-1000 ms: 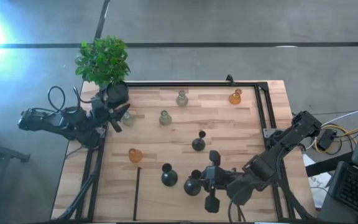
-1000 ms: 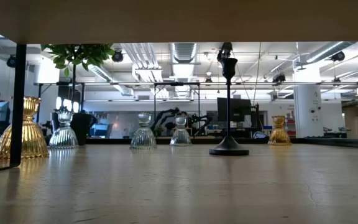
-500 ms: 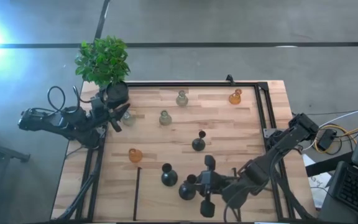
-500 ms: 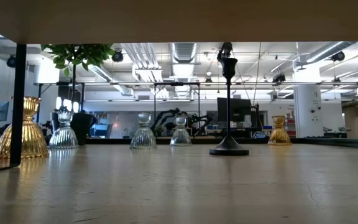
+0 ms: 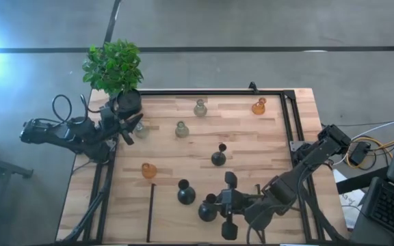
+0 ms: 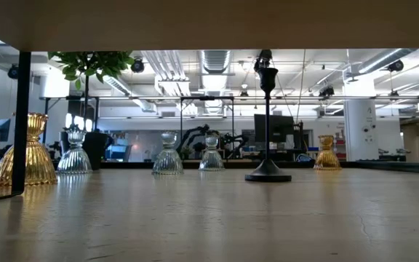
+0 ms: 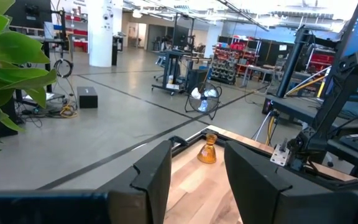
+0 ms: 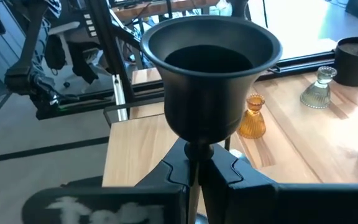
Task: Pick & Place candle stick holders
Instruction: Put the top black stick candle holder on the shelf
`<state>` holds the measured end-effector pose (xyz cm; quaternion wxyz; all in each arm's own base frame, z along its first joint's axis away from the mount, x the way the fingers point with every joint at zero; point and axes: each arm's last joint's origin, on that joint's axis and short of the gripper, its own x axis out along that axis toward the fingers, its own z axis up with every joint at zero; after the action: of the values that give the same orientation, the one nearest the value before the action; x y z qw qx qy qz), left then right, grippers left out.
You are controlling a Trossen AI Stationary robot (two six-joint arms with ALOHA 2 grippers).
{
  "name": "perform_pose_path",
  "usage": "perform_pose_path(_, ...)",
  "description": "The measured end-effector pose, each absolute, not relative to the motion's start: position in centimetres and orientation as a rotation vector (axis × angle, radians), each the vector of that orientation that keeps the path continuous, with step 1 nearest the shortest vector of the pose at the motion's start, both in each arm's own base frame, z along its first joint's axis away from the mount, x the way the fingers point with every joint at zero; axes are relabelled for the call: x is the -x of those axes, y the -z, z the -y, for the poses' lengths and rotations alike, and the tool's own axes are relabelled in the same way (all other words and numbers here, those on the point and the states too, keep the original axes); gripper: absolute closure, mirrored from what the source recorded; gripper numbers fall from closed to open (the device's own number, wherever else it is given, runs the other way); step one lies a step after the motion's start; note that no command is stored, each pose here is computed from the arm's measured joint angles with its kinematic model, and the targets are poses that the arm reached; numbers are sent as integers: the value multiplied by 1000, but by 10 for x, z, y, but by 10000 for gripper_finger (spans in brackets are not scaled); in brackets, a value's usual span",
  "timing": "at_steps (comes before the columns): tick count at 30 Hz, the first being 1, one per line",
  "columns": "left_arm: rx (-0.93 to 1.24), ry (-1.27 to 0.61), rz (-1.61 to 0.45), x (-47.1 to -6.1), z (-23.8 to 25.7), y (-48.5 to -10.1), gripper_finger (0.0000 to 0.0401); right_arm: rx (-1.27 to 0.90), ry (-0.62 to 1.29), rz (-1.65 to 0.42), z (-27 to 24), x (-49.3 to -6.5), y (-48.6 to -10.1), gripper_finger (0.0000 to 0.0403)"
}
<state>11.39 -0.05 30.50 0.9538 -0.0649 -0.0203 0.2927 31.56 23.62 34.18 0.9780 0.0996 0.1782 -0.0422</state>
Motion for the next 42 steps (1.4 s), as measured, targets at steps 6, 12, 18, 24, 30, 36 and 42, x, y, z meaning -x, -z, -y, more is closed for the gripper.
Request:
perform_pose_path(6,132,-594,41,-114,0,-305,247,-197,84,-373,-236,-316,-340,392)
perform_pose_path(12,131,-594,41,-114,0,-305,247,-197,86,-377,-236,-316,-338,392)
perform_pose_path(18,131,-595,41,-114,0,-305,247,-191,92,-380,-234,-318,-335,392)
perform_pose_path(24,130,-595,41,-114,0,-305,247,-207,89,-377,-228,-323,-335,392)
perform_pose_path(30,123,-595,39,-114,0,-305,248,-197,91,-381,-227,-324,-335,392)
perform_pose_path(36,121,-595,38,-114,0,-305,248,-196,79,-391,-227,-323,-334,392)
perform_pose_path(42,122,-595,38,-114,0,-305,248,-197,78,-394,-227,-323,-333,392)
